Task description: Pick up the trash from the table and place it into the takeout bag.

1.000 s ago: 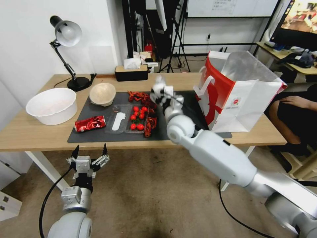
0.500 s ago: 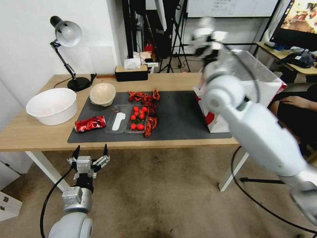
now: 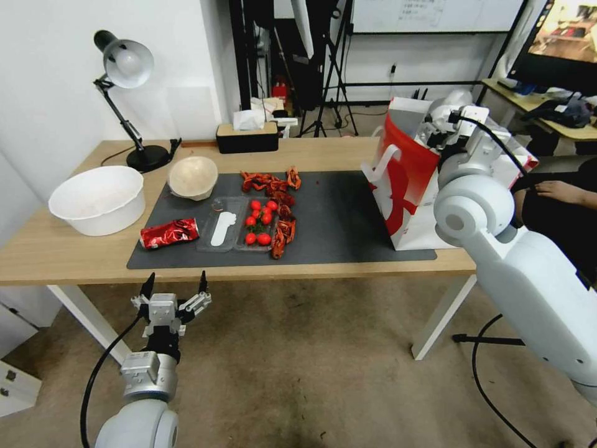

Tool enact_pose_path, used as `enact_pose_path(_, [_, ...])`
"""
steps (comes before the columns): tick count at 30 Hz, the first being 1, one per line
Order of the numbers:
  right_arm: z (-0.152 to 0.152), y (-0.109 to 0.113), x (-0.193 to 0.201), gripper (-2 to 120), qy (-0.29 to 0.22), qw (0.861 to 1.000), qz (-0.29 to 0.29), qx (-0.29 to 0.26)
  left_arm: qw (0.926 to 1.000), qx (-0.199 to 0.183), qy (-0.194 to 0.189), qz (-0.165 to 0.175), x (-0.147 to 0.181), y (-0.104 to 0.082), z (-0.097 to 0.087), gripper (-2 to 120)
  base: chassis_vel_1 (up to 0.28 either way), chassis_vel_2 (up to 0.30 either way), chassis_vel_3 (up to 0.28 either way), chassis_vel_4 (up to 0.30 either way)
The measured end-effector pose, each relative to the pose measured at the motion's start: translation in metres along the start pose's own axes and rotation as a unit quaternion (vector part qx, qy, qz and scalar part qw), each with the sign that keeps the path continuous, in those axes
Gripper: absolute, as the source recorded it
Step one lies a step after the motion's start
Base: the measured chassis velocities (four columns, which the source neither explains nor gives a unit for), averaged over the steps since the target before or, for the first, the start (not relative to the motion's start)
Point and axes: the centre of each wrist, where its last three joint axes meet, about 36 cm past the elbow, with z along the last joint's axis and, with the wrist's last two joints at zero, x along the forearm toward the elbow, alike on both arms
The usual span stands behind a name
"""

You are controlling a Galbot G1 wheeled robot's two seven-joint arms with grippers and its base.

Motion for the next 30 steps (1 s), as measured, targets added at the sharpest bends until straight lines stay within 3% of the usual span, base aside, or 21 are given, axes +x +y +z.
enact_pose_path(6, [-0.005, -0.002, 0.001, 100, -0.003, 1.0, 0.0, -0.004, 1.0, -0.002, -0.002, -0.001, 0.001, 0.001, -0.002, 100, 0.0, 0.0, 0.0, 0.0])
enact_pose_path(10, [-0.017, -0.005, 0.001, 100, -0.042, 0.998, -0.029, -0.038, 1.0, -0.002, -0.003, -0.001, 0.002, 0.001, -0.002, 100, 0.0, 0.0, 0.0, 0.0])
enact_pose_path(12, [-0.033, -0.009, 0.007, 100, -0.098, 0.986, -0.103, -0.089, 1.0, -0.001, -0.004, -0.001, 0.002, 0.001, -0.004, 100, 0.0, 0.0, 0.0, 0.0])
enact_pose_path(13, [-0.033, -0.009, 0.007, 100, -0.098, 0.986, -0.103, -0.089, 1.0, -0.001, -0.004, -0.001, 0.002, 0.001, -0.004, 100, 0.0, 0.0, 0.0, 0.0])
enact_pose_path(16, [-0.039, -0.015, 0.023, 100, -0.167, 0.956, -0.208, -0.121, 1.0, -0.001, -0.005, 0.0, 0.002, 0.001, -0.005, 100, 0.0, 0.0, 0.0, 0.0])
enact_pose_path(17, [-0.039, -0.015, 0.023, 100, -0.167, 0.956, -0.208, -0.121, 1.0, -0.001, -0.005, 0.0, 0.002, 0.001, -0.005, 100, 0.0, 0.0, 0.0, 0.0])
enact_pose_path(20, [-0.022, -0.023, 0.048, 100, -0.197, 0.923, -0.308, -0.12, 1.0, -0.003, -0.007, 0.0, 0.002, 0.002, -0.005, 100, 0.0, 0.0, 0.0, 0.0])
enact_pose_path(21, [-0.022, -0.023, 0.048, 100, -0.197, 0.923, -0.308, -0.12, 1.0, -0.003, -0.007, 0.0, 0.002, 0.002, -0.005, 100, 0.0, 0.0, 0.0, 0.0])
enact_pose_path(24, [0.01, -0.032, 0.081, 100, -0.199, 0.895, -0.388, -0.094, 1.0, -0.004, -0.007, 0.0, 0.001, 0.003, -0.006, 100, 0.0, 0.0, 0.0, 0.0])
enact_pose_path(27, [0.033, -0.035, 0.105, 100, -0.197, 0.886, -0.415, -0.056, 1.0, -0.003, -0.008, 0.0, 0.0, 0.004, -0.006, 100, 0.0, 0.0, 0.0, 0.0])
enact_pose_path(30, [0.049, -0.038, 0.124, 100, -0.193, 0.888, -0.417, -0.029, 1.0, -0.003, -0.008, -0.001, 0.0, 0.004, -0.006, 100, 0.0, 0.0, 0.0, 0.0])
